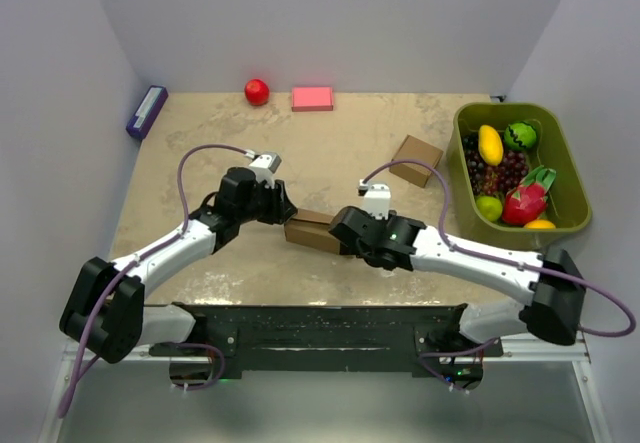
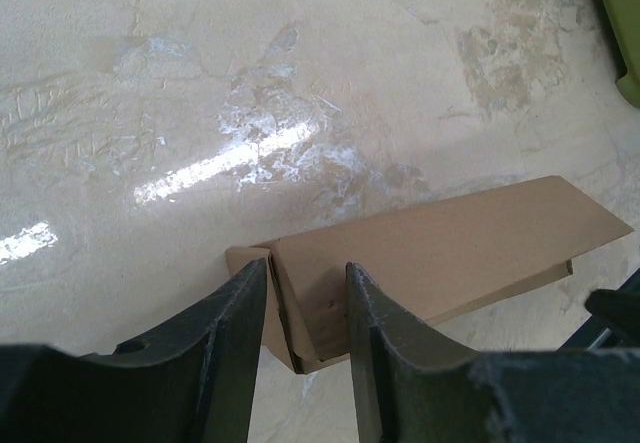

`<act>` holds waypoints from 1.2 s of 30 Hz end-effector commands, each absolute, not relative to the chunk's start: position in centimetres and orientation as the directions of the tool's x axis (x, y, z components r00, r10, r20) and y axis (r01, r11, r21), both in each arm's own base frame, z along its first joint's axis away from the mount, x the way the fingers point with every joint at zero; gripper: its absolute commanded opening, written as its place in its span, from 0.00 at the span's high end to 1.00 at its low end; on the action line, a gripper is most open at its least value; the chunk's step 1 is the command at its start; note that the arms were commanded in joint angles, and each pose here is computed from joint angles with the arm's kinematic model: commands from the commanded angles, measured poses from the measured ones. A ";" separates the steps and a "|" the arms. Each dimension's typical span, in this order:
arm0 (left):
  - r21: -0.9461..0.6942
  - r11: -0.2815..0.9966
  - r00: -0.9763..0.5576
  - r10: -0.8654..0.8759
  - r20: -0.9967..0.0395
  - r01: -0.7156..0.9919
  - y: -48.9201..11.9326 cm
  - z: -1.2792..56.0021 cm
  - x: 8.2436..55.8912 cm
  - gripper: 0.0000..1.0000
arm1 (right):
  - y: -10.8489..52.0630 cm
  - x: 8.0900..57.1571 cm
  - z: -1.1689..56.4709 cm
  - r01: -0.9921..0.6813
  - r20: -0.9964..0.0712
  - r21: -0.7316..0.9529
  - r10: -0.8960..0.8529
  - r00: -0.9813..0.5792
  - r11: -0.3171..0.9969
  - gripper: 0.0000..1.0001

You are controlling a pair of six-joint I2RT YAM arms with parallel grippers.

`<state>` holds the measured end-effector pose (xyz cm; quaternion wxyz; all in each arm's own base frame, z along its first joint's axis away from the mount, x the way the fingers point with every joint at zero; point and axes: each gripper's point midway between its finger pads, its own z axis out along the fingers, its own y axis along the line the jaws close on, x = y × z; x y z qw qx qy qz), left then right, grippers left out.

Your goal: Fold the paper box

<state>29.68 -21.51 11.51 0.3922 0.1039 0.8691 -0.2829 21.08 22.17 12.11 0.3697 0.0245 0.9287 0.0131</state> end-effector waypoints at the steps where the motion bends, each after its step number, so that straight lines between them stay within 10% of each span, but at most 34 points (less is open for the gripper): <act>1: -0.390 0.846 -0.726 -0.005 -0.688 0.364 -20.3 9.0 28.2 0.59 | 24.7 20.6 16.4 -0.068 -0.706 0.256 0.138 -0.695 0.964 0.28; 7: -0.390 0.846 -0.729 -0.004 -0.685 0.362 -20.2 8.7 28.0 0.59 | 23.5 22.2 18.4 0.009 -0.678 0.355 0.265 -0.686 0.935 0.21; 36: -0.400 0.853 -0.745 -0.018 -0.667 0.337 -19.7 7.2 26.9 0.59 | 21.5 21.6 7.1 0.138 -0.559 0.204 0.231 -0.796 0.969 0.58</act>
